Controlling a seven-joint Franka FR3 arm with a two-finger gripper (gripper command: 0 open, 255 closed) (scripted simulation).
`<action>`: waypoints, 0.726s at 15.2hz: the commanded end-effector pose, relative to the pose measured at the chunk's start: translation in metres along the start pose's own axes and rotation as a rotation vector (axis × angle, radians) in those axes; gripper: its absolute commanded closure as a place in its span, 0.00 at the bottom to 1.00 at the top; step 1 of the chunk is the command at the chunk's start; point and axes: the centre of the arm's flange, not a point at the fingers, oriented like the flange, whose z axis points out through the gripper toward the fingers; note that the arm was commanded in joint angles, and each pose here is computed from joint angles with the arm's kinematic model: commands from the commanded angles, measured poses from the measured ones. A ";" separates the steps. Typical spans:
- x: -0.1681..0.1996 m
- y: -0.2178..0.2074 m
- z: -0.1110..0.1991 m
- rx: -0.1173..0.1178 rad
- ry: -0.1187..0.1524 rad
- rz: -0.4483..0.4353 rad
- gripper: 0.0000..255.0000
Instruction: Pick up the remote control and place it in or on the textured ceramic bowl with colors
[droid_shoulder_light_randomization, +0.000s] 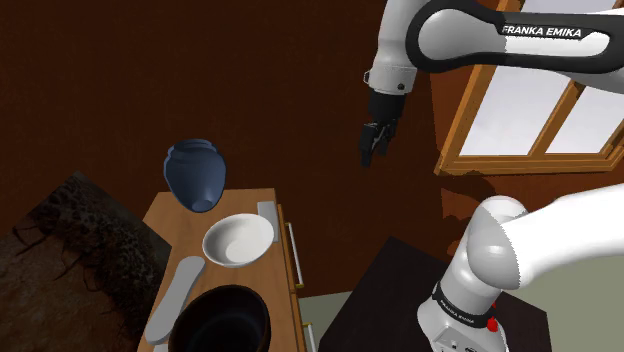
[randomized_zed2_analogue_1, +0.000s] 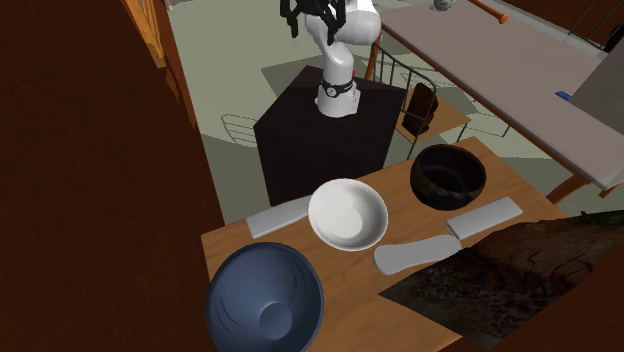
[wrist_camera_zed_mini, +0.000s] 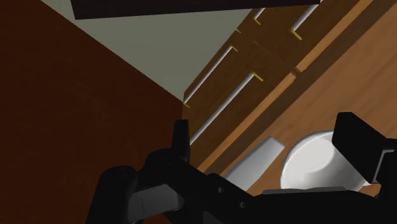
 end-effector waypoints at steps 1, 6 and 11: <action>0.000 0.000 0.000 0.000 0.000 0.000 0.00; 0.042 -0.023 0.045 0.001 0.004 0.109 0.00; 0.086 -0.042 0.090 0.001 0.007 0.217 0.00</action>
